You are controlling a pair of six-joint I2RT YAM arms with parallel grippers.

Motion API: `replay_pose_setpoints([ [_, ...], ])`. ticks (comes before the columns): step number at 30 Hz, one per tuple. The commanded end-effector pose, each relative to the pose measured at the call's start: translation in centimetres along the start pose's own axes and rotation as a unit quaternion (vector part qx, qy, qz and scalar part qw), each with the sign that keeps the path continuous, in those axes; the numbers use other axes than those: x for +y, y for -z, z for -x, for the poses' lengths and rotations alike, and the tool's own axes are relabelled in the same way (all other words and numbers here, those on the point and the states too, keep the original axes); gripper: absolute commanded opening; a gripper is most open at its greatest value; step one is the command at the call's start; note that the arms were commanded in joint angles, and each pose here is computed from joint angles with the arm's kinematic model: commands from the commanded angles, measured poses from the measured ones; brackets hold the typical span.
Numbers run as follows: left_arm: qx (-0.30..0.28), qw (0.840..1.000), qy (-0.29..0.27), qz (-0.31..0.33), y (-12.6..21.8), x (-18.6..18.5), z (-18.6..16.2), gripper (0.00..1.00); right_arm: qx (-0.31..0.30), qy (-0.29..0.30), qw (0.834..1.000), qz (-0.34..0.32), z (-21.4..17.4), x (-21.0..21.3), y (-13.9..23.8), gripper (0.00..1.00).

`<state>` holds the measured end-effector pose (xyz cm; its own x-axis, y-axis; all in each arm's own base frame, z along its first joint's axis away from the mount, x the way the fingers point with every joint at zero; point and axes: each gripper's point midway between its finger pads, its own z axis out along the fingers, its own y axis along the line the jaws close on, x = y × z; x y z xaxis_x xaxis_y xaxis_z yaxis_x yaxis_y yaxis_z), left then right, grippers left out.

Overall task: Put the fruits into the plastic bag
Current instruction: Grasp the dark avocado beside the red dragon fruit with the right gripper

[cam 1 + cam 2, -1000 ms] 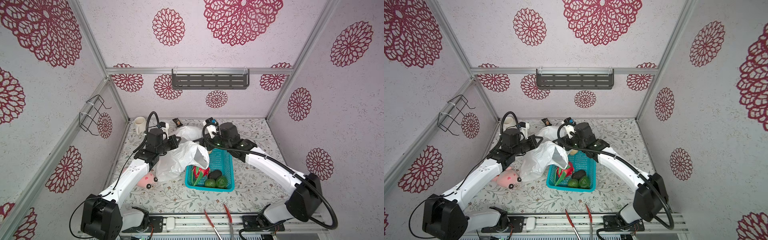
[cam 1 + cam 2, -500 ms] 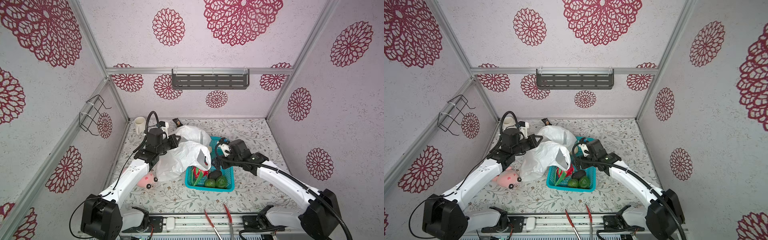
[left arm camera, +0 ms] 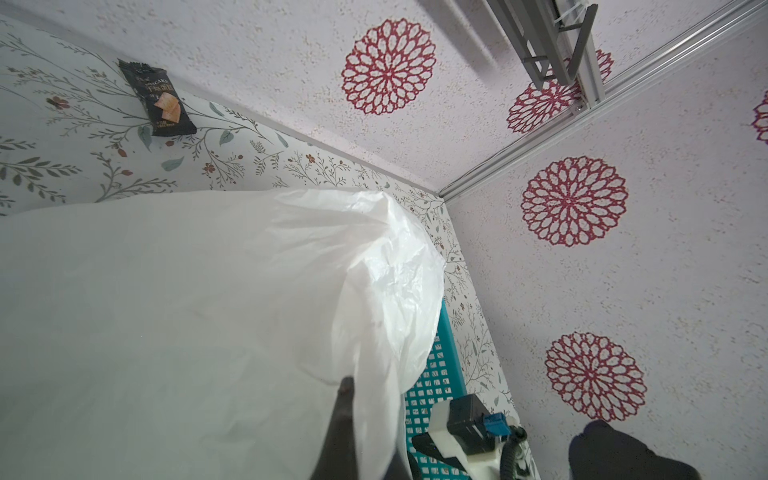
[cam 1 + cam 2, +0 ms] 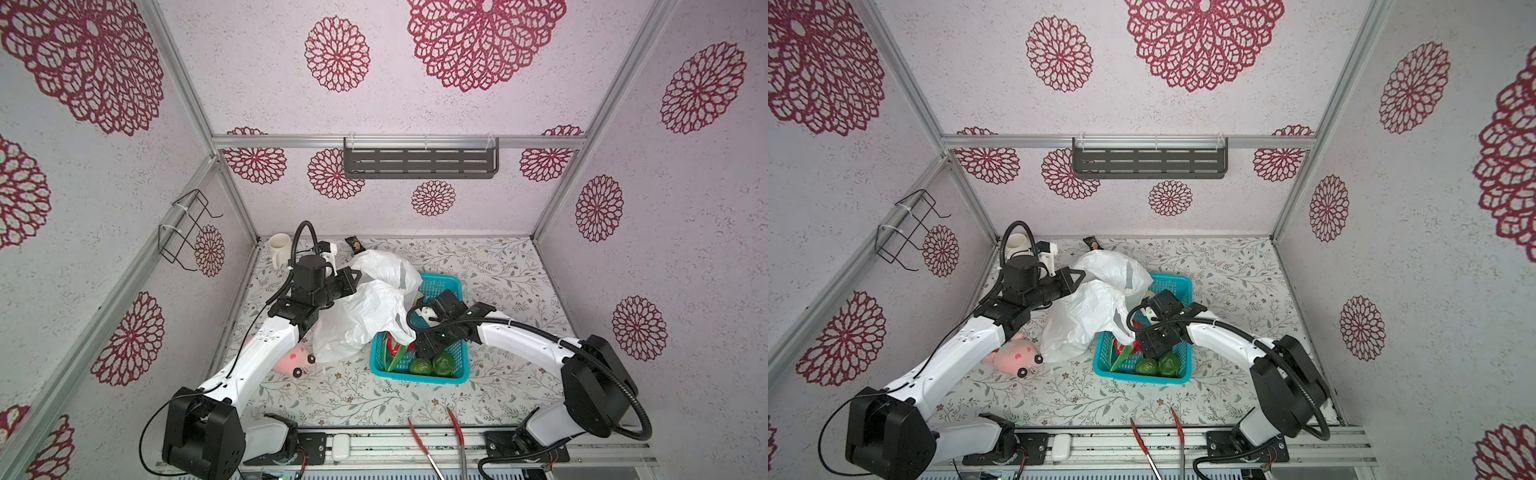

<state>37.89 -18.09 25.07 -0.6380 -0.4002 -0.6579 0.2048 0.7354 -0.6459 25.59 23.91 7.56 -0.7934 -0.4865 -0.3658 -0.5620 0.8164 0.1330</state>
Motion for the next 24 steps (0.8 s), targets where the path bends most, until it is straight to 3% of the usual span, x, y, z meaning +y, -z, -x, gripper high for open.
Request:
replay_pose_setpoints([
  [1,-0.013,1.000,-0.007,-0.003,0.5,-0.5,0.8,0.00,0.050,-0.004,0.997,-0.052,-1.8,-1.9,-0.9,0.95],
  [9,-0.021,1.000,-0.012,-0.002,0.8,-0.6,1.2,0.00,0.113,-0.024,0.991,-0.065,-3.7,-2.2,-3.7,0.85],
  [12,-0.023,1.000,-0.016,-0.001,0.9,-0.6,1.3,0.00,0.115,-0.026,0.991,-0.069,-3.6,-2.3,-3.8,0.72],
  [14,-0.024,1.000,-0.017,0.000,0.9,-0.5,1.3,0.00,0.101,-0.028,0.991,-0.087,-2.9,-2.9,-3.5,0.57],
  [17,-0.021,1.000,-0.015,-0.001,0.7,-0.5,1.3,0.00,0.071,-0.034,0.991,-0.110,-1.1,-3.8,-2.8,0.45],
  [24,-0.012,1.000,-0.004,-0.008,0.3,-0.7,1.0,0.00,-0.009,-0.078,0.989,-0.129,3.8,-6.0,-0.5,0.39],
])
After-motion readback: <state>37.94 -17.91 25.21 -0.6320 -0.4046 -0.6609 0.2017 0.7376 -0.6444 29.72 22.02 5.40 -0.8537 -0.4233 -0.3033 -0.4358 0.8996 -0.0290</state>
